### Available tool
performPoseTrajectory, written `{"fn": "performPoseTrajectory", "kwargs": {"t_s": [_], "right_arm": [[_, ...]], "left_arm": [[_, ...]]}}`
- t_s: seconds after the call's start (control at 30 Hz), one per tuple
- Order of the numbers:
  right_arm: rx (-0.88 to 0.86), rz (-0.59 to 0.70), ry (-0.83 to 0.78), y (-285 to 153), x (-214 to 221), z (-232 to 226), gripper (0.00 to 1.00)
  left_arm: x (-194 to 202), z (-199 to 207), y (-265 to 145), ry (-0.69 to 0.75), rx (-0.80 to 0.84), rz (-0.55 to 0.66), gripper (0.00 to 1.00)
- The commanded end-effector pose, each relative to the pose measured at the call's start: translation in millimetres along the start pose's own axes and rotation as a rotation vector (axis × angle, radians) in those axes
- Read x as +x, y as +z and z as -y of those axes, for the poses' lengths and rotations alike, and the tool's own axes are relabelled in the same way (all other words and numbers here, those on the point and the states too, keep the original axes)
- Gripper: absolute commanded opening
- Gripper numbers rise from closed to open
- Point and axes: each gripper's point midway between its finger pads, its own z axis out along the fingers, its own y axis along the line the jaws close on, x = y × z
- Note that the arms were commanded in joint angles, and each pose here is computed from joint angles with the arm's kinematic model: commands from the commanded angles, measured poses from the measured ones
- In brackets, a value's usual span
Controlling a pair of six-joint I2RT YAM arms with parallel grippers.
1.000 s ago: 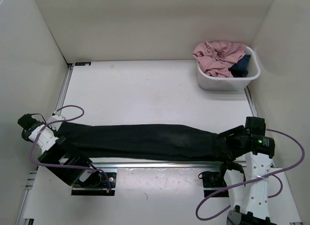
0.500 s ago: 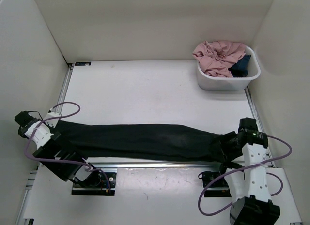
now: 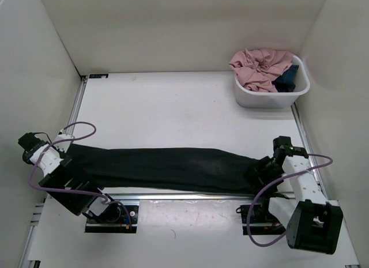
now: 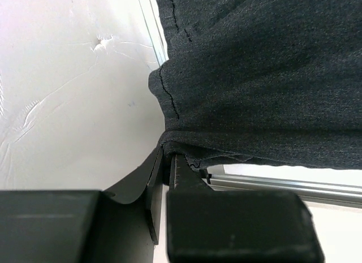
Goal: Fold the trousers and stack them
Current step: Fold the trousers
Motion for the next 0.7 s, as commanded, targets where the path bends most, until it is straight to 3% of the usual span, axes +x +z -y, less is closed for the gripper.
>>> {"fn": "performPoseTrajectory", "kwargs": {"t_s": [0.0, 0.2, 0.33, 0.37, 0.47, 0.67], "right_arm": [[0.05, -0.009, -0.078, 1.2, 0.8, 2.6, 0.73], [0.059, 0.015, 0.009, 33.2, -14.9, -2.5, 0.71], [0.095, 0.061, 0.01, 47.0, -41.2, -16.3, 0.47], [0.124, 0.06, 0.015, 47.8, -49.2, -22.6, 0.31], [0.163, 0.069, -0.007, 49.0, -67.6, -36.9, 0.1], [0.103, 0.164, 0.017, 33.9, -120.1, -96.3, 0.09]], "left_arm": [[-13.0, -4.9, -9.7, -0.001, -0.024, 0.045, 0.15], [-16.9, 2.6, -7.5, 0.014, -0.002, 0.047, 0.15], [-34.4, 10.1, -6.0, 0.019, 0.015, 0.078, 0.15], [-40.1, 9.6, -4.9, 0.015, 0.019, 0.084, 0.15], [-69.2, 5.2, -4.1, -0.004, 0.031, 0.137, 0.15], [-126.9, -12.5, 3.4, -0.027, 0.044, 0.187, 0.14]]}}
